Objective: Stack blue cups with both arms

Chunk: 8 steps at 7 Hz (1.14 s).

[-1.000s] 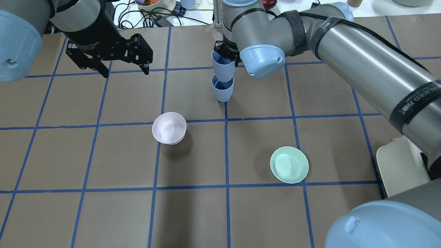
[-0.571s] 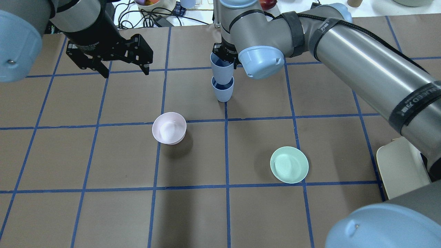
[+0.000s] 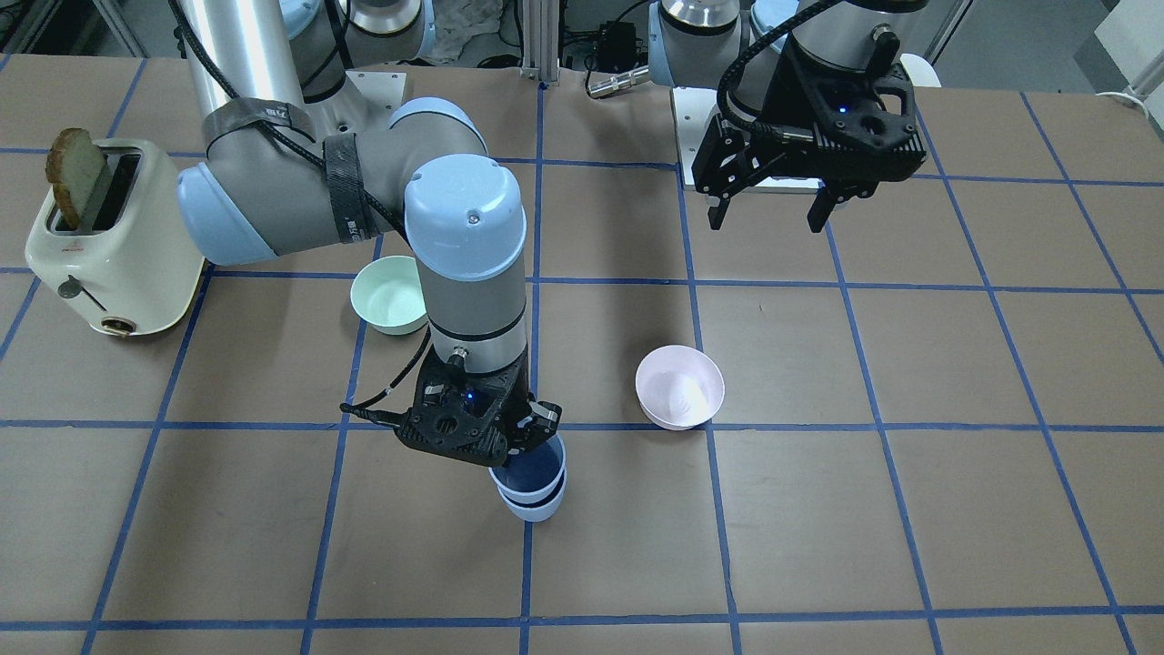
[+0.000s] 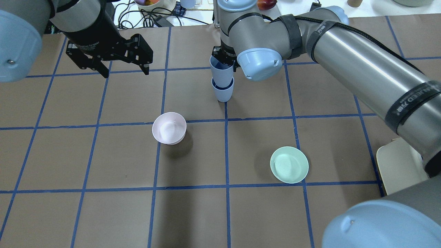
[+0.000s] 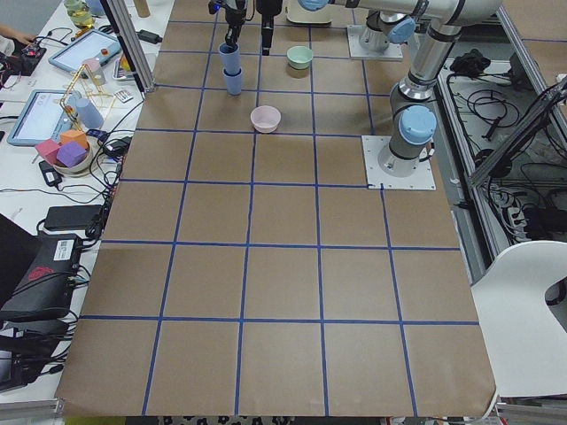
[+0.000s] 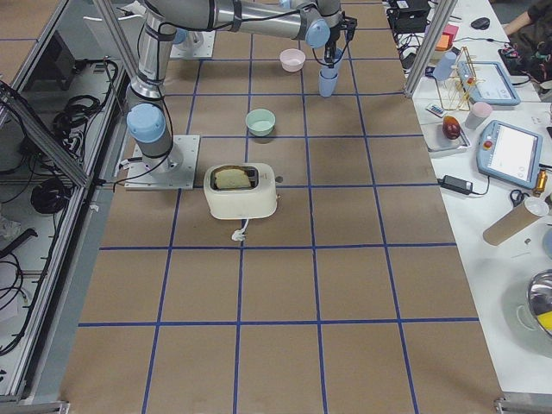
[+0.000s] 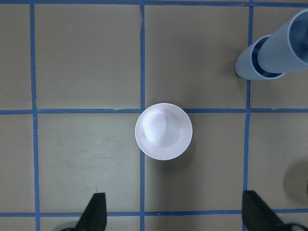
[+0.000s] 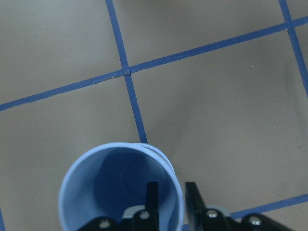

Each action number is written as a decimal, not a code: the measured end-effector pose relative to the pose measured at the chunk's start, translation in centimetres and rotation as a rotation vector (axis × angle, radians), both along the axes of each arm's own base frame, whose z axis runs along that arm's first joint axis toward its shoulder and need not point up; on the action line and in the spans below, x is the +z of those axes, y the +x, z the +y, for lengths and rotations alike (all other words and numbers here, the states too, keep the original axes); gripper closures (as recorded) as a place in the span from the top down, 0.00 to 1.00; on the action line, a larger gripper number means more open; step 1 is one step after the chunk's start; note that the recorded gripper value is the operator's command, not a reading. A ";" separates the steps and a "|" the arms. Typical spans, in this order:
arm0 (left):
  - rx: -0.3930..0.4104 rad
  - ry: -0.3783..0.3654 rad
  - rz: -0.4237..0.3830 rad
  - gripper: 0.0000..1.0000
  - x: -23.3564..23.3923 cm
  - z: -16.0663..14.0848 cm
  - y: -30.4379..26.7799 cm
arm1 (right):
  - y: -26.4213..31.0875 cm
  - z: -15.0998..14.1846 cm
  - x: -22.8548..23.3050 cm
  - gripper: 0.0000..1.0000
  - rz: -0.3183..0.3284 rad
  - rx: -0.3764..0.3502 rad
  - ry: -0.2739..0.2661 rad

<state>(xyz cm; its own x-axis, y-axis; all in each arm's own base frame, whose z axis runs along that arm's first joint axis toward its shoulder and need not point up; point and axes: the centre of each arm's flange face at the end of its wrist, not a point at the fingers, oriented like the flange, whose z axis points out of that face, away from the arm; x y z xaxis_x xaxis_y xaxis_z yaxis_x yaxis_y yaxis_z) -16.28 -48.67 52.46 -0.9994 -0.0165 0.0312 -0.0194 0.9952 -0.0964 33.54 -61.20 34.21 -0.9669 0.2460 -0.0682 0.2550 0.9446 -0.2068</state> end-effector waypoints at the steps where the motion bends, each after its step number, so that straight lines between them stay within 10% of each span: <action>1: 0.000 0.000 0.000 1.00 0.0 0.0 0.0 | 0.0 0.0 0.2 0.97 -0.001 0.000 -0.005; 4: 0.000 0.000 0.000 1.00 0.0 0.1 -0.1 | -1.6 -0.6 2.0 1.00 0.004 0.024 -0.010; 8: 0.000 0.001 -0.002 1.00 0.0 0.1 0.0 | -12.3 -0.1 8.4 1.00 0.048 0.102 0.154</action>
